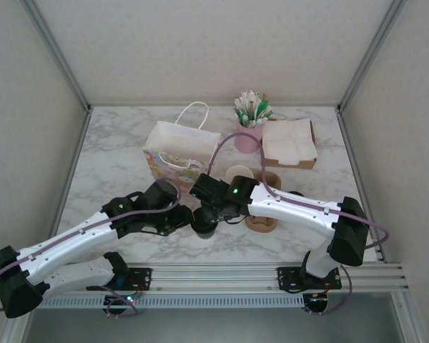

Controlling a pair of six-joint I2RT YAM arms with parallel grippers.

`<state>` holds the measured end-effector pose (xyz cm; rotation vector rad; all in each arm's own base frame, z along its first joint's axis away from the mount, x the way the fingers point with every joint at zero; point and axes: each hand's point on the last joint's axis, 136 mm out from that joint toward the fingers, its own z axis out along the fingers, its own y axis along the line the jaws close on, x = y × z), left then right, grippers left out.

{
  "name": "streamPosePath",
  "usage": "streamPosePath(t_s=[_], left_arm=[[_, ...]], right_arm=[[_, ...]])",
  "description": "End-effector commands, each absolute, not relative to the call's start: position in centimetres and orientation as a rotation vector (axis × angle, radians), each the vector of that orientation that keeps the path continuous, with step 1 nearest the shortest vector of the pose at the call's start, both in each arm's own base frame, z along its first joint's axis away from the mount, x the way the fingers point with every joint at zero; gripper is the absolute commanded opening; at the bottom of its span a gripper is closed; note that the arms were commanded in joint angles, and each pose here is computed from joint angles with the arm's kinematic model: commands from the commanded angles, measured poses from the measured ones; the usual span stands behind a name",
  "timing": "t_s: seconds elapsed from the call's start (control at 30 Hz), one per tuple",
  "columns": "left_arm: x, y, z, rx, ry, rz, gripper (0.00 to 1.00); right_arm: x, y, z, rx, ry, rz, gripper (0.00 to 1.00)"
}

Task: Pack the takeout coffee

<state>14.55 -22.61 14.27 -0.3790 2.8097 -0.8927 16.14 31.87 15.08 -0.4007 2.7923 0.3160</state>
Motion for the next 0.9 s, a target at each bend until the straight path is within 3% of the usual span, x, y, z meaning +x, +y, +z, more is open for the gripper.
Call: streamPosePath(t_s=[0.0, 0.87], left_arm=[[14.8, -23.4, 15.3, -0.379, 2.794, -0.929, 0.32], [15.1, -23.8, 12.2, -0.361, 2.874, -0.826, 0.25]], right_arm=[[16.8, 32.1, 15.9, -0.414, 2.742, 0.293, 0.27], [16.0, 31.2, 11.7, -0.422, 2.845, 0.235, 0.14]])
